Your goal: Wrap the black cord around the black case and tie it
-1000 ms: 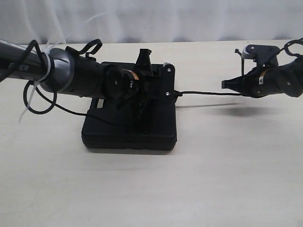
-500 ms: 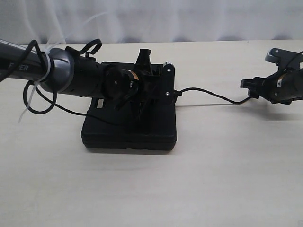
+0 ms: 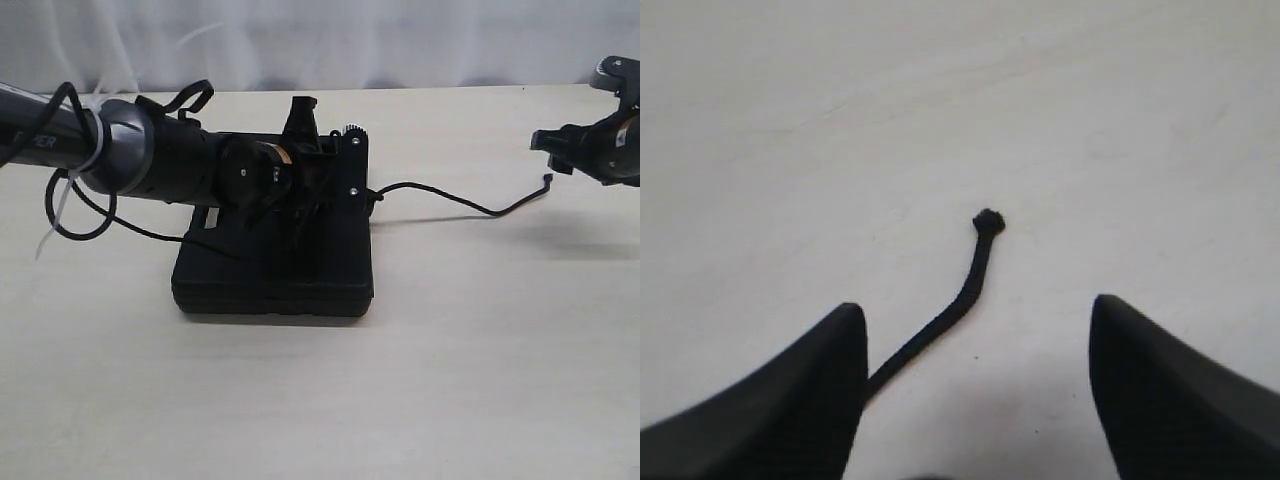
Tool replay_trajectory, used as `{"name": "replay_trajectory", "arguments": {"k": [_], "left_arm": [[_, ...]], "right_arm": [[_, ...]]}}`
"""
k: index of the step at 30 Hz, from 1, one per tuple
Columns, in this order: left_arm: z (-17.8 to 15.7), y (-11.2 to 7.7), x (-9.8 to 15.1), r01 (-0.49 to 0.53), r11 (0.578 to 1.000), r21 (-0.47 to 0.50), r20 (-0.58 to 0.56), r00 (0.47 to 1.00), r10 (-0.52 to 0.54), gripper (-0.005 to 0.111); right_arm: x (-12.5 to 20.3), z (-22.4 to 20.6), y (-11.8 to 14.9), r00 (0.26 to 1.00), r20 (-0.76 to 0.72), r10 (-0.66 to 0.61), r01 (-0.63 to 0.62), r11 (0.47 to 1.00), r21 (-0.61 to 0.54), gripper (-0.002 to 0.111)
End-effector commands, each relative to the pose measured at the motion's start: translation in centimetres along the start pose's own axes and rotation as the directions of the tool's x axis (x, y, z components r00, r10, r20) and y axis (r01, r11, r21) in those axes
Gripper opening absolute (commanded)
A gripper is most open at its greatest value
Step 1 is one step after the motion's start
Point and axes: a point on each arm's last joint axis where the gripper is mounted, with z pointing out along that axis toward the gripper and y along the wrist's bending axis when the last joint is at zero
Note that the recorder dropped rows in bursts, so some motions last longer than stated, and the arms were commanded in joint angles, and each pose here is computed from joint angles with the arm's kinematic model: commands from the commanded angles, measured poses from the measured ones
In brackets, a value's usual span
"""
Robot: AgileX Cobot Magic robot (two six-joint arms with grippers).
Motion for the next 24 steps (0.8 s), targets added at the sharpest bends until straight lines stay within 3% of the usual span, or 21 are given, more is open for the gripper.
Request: {"name": "replay_trajectory", "arguments": {"k": [1,9,17,19,20,24], "left_arm": [[-0.8,0.6,-0.4,0.024,1.000,-0.007,0.011,1.000,-0.024,0.033],[-1.1,0.6,-0.5,0.024,0.999,0.024,0.014,1.000,-0.024,0.033],[-2.9,1.6,-1.1,0.050,0.998,0.038,0.036,0.998,-0.051,0.033],[-2.9,1.6,-1.1,0.050,0.998,0.038,0.036,0.998,-0.051,0.033],[-2.9,1.6,-1.1,0.050,0.998,0.038,0.036,0.998,-0.051,0.033],[-2.9,1.6,-1.1,0.050,0.998,0.038,0.036,0.998,-0.051,0.033]], "right_arm": [[0.0,-0.3,0.7,0.999,0.000,-0.046,0.046,0.999,-0.008,0.055],[0.2,-0.4,2.0,0.995,-0.003,-0.100,0.100,0.995,-0.028,0.040],[0.3,-0.5,2.5,0.993,-0.001,-0.117,0.117,0.992,-0.038,0.039],[0.9,-0.7,4.8,0.953,0.007,-0.302,0.302,0.950,-0.076,0.039],[1.4,-1.0,6.5,0.901,0.014,-0.433,0.432,0.896,-0.102,0.039],[2.7,-1.8,10.1,0.794,0.054,-0.606,0.606,0.780,-0.156,0.039]]}}
